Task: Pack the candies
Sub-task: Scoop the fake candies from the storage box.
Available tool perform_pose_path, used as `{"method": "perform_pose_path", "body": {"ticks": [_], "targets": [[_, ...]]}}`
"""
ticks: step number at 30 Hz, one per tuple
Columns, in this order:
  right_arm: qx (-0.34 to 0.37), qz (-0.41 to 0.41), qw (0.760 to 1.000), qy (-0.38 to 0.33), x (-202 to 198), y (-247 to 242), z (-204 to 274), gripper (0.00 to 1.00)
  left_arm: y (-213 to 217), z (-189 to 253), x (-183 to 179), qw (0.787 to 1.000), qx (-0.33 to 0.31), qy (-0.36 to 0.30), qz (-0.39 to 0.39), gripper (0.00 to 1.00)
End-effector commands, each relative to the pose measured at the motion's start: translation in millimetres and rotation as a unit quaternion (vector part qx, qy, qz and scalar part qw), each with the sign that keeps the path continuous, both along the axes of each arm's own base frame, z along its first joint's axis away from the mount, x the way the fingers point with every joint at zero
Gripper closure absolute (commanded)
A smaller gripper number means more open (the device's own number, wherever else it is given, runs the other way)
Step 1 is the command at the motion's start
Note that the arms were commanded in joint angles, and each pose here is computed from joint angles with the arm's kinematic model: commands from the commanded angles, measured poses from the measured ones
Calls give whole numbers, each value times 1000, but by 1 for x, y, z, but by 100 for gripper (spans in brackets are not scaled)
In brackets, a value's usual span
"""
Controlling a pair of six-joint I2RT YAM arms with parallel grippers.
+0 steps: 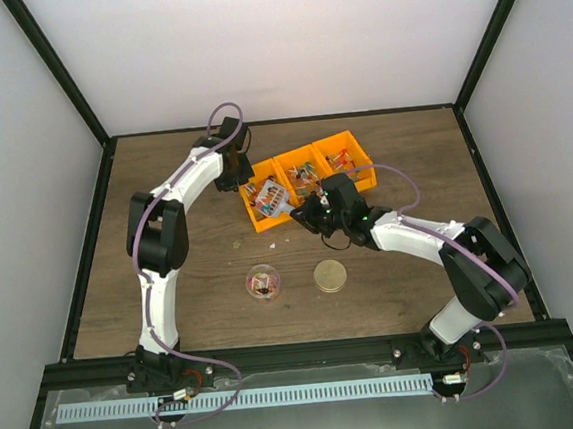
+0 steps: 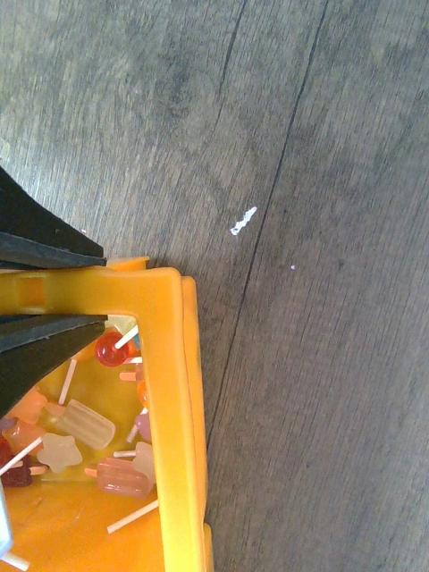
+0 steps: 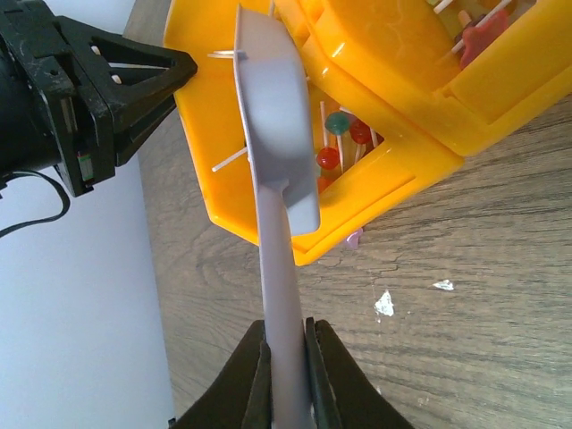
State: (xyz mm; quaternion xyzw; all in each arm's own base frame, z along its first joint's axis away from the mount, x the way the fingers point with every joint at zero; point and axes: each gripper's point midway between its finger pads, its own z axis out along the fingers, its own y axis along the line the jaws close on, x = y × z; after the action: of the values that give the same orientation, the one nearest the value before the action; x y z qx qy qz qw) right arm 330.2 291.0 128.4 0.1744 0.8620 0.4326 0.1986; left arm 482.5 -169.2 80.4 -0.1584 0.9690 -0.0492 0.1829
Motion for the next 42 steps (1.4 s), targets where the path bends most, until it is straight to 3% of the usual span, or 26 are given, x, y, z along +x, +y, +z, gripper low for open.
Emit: {"method": "perform_pose_path", "body": {"ticks": [1,24,38,42], "targets": [[-23,-14,1000,13,-2,-17,-16,99,11,-19,-14,999,8,48,-4,96],[69,-54,996,-10,-29,-69,2,99,18,-13,-12,999,13,42,-2,96],[132,85,985,-70,-105,-63,30,99,16,-14,-15,999,3,45,-6,96],[136,131,980,-70,-127,-61,30,99,14,-13,-14,999,0,44,-8,90]]}}
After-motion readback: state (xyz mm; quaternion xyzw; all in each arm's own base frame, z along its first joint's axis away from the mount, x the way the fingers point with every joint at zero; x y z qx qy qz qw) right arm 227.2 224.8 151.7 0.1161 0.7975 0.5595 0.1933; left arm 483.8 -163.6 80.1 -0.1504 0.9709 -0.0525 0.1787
